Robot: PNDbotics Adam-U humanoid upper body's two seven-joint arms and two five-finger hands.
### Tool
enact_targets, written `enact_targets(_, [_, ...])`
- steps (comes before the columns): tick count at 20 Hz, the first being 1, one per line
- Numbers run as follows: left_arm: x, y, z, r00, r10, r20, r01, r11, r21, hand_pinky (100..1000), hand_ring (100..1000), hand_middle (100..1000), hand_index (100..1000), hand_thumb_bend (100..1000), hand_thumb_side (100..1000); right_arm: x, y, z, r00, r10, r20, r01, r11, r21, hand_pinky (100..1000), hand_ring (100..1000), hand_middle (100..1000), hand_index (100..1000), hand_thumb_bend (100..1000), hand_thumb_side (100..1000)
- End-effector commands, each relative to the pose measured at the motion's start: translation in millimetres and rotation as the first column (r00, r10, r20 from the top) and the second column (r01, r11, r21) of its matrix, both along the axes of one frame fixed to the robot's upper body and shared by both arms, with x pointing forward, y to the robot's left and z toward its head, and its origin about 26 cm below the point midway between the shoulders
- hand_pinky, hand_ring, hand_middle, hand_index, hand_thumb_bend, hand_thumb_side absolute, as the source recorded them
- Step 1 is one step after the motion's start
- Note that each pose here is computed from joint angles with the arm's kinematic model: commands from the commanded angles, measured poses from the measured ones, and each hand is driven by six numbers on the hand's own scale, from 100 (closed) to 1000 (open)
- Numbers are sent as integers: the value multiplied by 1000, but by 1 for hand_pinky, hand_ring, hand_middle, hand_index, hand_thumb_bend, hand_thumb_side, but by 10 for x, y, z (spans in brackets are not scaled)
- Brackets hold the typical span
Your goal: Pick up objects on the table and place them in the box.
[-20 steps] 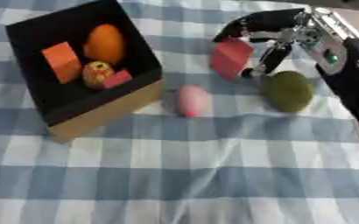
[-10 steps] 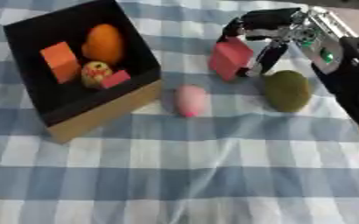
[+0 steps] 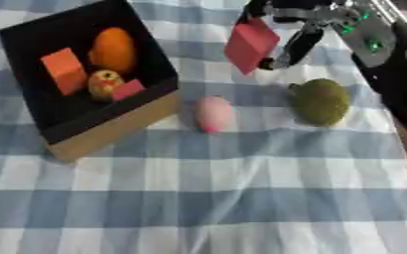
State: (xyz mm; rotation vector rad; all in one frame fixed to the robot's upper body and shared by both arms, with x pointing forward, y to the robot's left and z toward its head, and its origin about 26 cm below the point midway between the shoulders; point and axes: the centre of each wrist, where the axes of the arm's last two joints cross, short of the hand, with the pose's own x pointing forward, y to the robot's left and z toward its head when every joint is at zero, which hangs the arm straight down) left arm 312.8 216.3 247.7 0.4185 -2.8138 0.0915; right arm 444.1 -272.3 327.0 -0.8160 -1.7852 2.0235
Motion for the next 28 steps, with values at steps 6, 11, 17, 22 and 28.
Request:
enact_targets(6, [-34,-63,80,999,-46,29,45,999,21,743,889,741,798,571,623,-124,725,383,979,189,71,-192,981,36,847,752,482,663,170,100])
enact_targets(11, [-34,-139,123,995,-89,47,88,996,24,744,885,739,797,573,619,-168,1173,447,956,270,111,-280,955,92,846,748,481,664,175,100])
enact_targets(17, [-43,-282,221,981,-173,89,169,984,52,747,874,734,797,582,609,-97,1471,396,951,282,131,-292,954,66,842,751,487,666,221,100])
enact_targets(22, [-53,-382,311,963,-237,132,229,971,70,749,868,731,797,586,603,28,1664,193,953,278,121,-287,956,57,843,758,513,694,199,100])
enact_targets(28, [-57,-400,315,958,-256,131,247,966,79,749,872,734,797,583,607,75,1761,46,953,276,126,-271,961,-57,924,926,840,944,389,100])
